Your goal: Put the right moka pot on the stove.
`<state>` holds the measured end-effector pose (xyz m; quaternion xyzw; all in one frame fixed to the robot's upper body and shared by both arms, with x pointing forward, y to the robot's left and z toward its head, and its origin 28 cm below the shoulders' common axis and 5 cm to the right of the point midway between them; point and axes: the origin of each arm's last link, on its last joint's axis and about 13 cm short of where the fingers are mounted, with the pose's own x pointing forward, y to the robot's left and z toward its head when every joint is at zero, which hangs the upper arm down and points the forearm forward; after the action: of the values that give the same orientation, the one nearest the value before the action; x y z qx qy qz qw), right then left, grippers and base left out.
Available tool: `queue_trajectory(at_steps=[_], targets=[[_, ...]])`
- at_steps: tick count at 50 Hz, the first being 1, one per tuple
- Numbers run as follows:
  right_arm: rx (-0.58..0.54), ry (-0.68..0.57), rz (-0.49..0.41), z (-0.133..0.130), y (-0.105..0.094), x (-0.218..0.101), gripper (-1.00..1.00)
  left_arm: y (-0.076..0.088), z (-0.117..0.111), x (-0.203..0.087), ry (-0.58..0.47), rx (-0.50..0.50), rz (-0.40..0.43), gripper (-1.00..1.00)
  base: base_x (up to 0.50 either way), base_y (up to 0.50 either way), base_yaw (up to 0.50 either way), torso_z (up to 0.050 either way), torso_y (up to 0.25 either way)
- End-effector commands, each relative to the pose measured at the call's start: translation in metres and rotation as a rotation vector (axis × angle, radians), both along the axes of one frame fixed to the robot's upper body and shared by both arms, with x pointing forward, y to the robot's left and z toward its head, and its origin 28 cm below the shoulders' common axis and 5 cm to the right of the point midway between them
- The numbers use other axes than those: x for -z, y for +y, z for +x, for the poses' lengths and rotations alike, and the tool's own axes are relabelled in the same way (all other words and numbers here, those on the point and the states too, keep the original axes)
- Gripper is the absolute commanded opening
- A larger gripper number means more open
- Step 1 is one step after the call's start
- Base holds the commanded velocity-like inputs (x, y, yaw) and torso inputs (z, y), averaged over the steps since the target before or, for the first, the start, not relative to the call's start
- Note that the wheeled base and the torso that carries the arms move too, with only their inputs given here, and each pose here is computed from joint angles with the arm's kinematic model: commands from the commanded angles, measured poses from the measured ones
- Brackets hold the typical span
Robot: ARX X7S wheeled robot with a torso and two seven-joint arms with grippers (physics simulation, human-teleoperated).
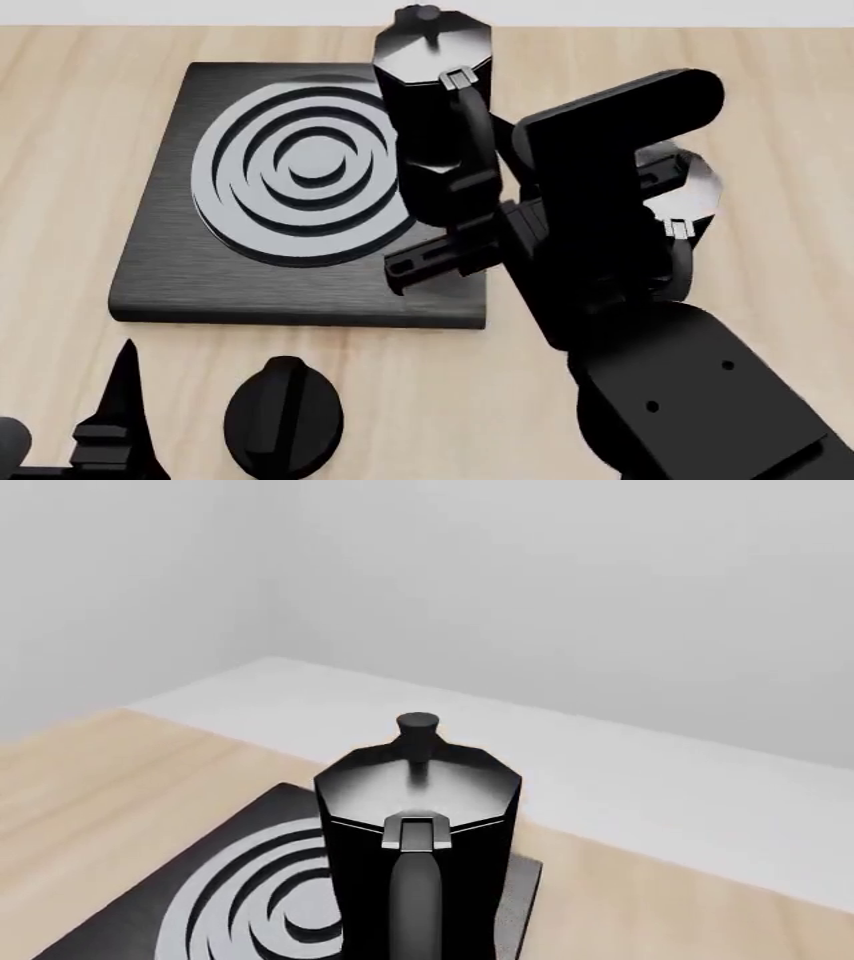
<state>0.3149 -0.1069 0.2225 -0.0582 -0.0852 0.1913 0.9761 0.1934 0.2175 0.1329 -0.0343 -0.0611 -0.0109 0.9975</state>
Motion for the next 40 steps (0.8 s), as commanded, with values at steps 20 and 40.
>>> queue_trajectory(at_steps=[20, 40], targets=[[-0.077, -0.068, -0.018, 0.052, 0.036, 0.007, -1.0, 0.0, -0.002, 0.0, -0.002, 0.011, 0.0, 1.0, 0.0, 0.0, 0.0, 0.0, 0.001], [-0.17, -0.103, 0.015, 0.09, 0.057, 0.019, -1.0, 0.0, -0.002, 0.0, -0.001, 0.015, 0.003, 1.0, 0.0, 0.0, 0.0, 0.0, 0.002]])
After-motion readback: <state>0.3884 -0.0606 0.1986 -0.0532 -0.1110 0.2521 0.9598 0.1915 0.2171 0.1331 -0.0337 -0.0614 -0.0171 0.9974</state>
